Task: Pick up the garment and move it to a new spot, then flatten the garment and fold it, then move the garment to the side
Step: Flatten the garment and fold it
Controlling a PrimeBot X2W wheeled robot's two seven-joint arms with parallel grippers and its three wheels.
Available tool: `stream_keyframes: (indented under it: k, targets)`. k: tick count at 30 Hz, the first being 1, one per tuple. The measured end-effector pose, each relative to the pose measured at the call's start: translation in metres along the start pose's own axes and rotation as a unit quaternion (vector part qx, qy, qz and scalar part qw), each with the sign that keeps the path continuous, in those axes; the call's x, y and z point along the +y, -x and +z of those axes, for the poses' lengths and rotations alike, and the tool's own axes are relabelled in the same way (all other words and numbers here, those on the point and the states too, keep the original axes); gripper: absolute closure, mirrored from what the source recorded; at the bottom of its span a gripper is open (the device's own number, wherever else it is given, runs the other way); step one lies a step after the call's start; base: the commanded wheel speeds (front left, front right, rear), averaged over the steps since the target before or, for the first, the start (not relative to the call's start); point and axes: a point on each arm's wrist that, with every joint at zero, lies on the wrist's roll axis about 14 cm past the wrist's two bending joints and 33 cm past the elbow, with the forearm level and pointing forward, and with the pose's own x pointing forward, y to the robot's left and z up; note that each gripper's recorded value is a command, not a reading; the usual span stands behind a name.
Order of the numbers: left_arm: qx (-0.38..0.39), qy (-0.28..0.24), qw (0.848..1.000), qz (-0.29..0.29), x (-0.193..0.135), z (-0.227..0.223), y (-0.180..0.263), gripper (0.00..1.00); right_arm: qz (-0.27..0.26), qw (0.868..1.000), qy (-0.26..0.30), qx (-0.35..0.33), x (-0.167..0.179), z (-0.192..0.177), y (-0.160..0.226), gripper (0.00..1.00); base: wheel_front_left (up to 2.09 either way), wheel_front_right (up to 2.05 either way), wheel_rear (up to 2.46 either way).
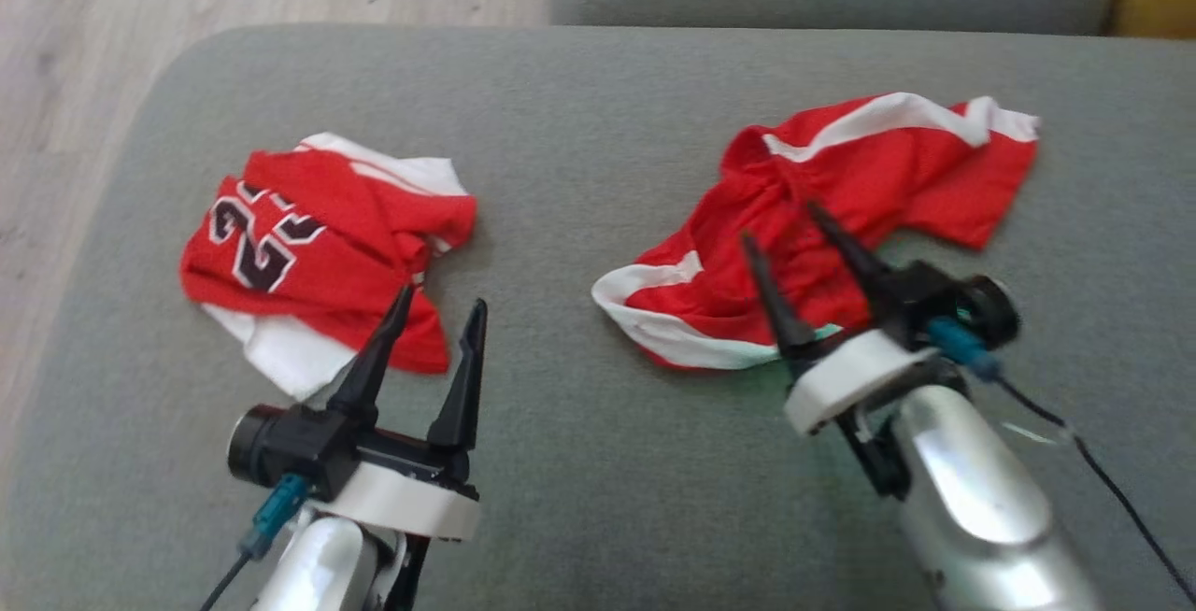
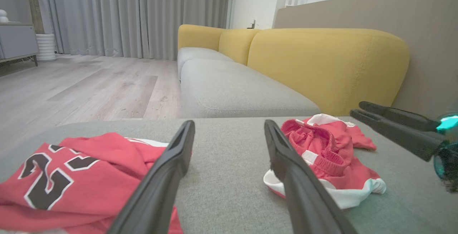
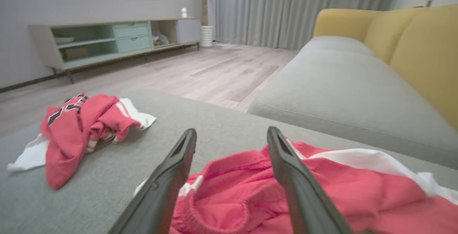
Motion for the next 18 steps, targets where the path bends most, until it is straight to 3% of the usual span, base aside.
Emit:
stream_keyframes:
  k: [5,11,18]
  targets:
    - [-0.01,0.001,1.0,-0.021,-0.012,0.006,-0.009,0.0,-0.086,0.995,-0.04,-0.026,-0.042,0.005,0.033,0.0,0.0,0.0,0.0]
    - [-0.013,0.001,0.999,-0.049,-0.03,0.007,-0.019,0.0,-0.199,0.976,-0.085,-0.015,-0.089,-0.02,0.096,0.0,0.0,0.0,0.0]
    - [-0.005,0.004,0.998,-0.059,-0.035,0.0,-0.022,0.0,-0.199,0.974,-0.104,0.003,-0.08,-0.036,0.103,0.0,0.0,0.0,0.0]
